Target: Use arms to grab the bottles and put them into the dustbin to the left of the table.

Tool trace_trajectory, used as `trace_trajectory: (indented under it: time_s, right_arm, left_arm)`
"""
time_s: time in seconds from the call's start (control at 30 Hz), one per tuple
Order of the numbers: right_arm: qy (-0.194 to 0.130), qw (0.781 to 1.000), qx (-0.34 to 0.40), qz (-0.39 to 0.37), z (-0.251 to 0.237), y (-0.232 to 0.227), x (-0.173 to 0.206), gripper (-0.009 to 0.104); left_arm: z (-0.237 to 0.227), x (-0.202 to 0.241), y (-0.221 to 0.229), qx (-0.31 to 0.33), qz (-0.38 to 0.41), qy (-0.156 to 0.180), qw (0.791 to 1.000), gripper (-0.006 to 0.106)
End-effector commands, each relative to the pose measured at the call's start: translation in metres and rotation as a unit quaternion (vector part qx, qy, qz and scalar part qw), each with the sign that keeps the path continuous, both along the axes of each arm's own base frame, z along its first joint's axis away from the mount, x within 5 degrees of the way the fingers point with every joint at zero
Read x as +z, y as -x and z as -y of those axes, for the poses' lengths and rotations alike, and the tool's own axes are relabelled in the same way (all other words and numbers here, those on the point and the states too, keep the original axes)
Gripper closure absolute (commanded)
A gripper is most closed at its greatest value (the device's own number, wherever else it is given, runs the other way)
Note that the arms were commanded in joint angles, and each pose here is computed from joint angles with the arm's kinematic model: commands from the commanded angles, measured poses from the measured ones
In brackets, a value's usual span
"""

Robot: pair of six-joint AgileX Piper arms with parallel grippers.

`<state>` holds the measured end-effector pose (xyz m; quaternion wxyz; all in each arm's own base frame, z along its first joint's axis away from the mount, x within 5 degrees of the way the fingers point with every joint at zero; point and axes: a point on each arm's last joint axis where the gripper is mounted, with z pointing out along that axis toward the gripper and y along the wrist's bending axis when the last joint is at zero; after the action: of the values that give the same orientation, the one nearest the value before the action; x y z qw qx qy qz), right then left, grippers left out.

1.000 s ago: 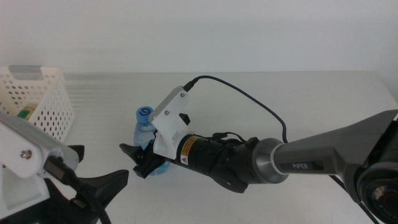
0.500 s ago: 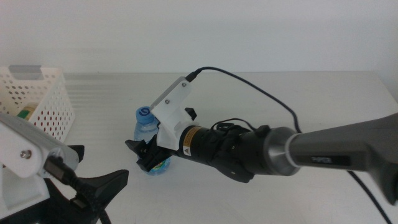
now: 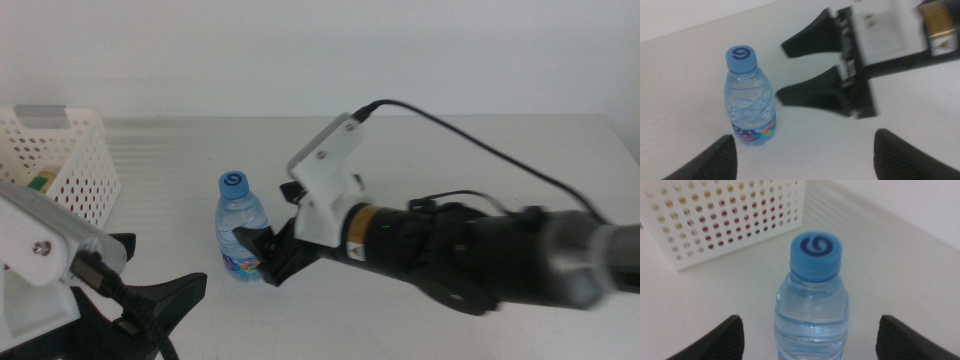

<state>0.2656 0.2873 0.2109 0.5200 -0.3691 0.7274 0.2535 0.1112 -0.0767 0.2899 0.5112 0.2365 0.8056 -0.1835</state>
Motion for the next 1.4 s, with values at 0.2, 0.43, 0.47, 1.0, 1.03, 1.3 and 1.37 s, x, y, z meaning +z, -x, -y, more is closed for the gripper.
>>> trace_trajectory:
  time_s: [0.2,0.43,0.47,1.0,1.03,1.3,1.37]
  right_arm:
    - [-0.069,0.997,-0.009,0.046,0.053,0.05,0.08,0.0]
    - [-0.041,0.997,-0.041,0.041,0.101,0.088,0.104,0.0]
    - [-0.033,0.998,-0.047,0.037,0.106,0.092,0.106,0.0]
    - [0.008,0.997,-0.059,0.039,0.15,0.13,0.115,0.013]
    - [0.008,0.997,-0.059,0.04,0.151,0.13,0.116,0.014]
    - [0.014,0.997,-0.058,0.041,0.15,0.13,0.115,0.017]
    - [0.014,0.997,-0.058,0.041,0.15,0.13,0.115,0.017]
  left_arm:
    - [0.001,0.016,-0.002,0.008,0.038,0.037,0.999,0.012]
    - [0.001,0.016,-0.002,0.008,0.038,0.037,0.999,0.012]
    - [0.001,0.016,-0.002,0.008,0.038,0.037,0.999,0.012]
    - [0.001,0.016,-0.002,0.008,0.038,0.037,0.999,0.012]
    - [0.001,0.016,-0.002,0.008,0.038,0.037,0.999,0.012]
    - [0.001,0.016,-0.002,0.008,0.037,0.037,0.999,0.012]
    - [0.001,0.019,-0.004,0.01,0.055,0.041,0.998,0.012]
